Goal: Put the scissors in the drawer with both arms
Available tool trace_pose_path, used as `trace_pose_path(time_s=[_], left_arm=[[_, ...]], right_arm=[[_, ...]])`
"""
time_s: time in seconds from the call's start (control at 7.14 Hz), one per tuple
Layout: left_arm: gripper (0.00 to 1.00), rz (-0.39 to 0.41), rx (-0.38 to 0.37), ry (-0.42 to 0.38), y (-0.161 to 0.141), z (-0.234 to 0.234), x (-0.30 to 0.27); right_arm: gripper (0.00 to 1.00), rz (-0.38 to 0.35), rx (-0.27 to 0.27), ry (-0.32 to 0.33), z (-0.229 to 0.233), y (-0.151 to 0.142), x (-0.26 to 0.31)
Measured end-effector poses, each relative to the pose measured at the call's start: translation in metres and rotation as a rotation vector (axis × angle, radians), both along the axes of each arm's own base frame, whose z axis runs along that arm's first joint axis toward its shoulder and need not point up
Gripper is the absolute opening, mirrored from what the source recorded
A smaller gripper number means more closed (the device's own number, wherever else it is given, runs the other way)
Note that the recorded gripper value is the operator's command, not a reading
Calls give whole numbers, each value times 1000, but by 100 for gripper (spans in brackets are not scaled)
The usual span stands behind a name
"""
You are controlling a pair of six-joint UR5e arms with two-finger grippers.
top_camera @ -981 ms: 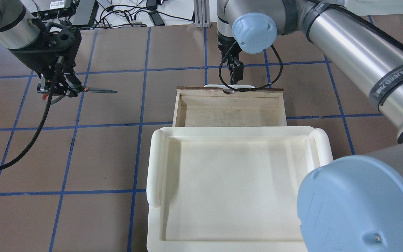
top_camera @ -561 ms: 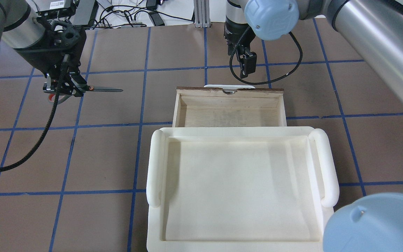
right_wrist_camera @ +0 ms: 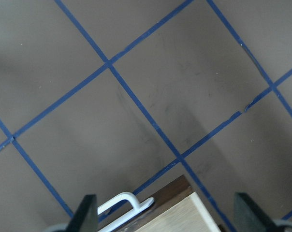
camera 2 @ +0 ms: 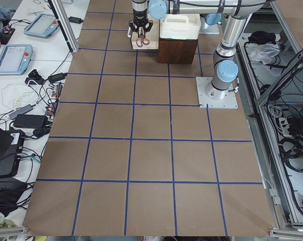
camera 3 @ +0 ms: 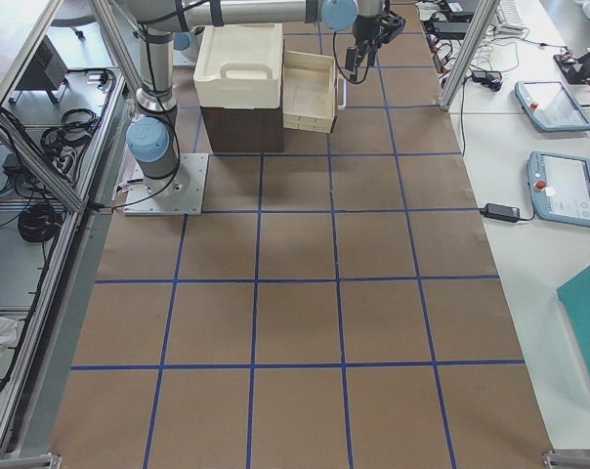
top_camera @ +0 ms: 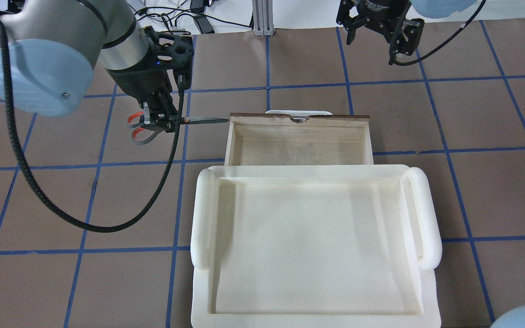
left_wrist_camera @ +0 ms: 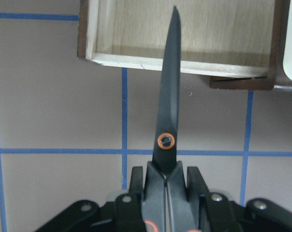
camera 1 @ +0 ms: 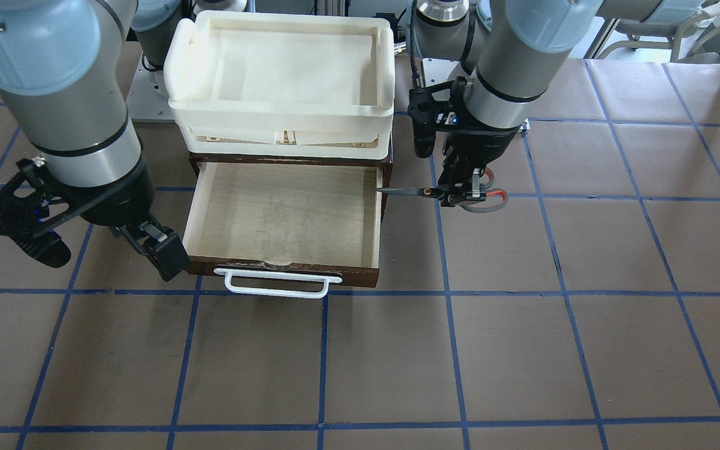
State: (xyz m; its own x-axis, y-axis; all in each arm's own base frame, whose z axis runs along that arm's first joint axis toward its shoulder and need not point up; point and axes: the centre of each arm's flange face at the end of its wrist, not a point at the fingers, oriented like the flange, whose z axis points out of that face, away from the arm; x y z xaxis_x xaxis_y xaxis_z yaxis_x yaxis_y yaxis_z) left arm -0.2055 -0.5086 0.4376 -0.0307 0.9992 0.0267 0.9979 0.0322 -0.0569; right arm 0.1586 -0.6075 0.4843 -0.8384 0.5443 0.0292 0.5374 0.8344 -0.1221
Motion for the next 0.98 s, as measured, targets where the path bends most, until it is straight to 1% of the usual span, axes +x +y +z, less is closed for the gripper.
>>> trace_pose_path(time_s=[0.14,0.28,0.42,0.7,0.84,0.98], left_arm=[[0,4,6,-2,0,-12,-25],[0,21,13,-5,4,-22,-53],[0,25,12,-6,9,-29,-78],[0,17,-1,0,2,-37,-104],[0,13,1,0,-2,-41,-116],[0,12,10,-3,0,-48,-131]], right_arm=[[100,133,-1,12,12,7,-18],[100,243,-9,24,26,19,-27],[100,312,-15,34,39,30,-32],[100,360,-20,50,54,44,-37],[100,393,-21,54,58,46,-40],[100,444,-22,57,61,48,-42]])
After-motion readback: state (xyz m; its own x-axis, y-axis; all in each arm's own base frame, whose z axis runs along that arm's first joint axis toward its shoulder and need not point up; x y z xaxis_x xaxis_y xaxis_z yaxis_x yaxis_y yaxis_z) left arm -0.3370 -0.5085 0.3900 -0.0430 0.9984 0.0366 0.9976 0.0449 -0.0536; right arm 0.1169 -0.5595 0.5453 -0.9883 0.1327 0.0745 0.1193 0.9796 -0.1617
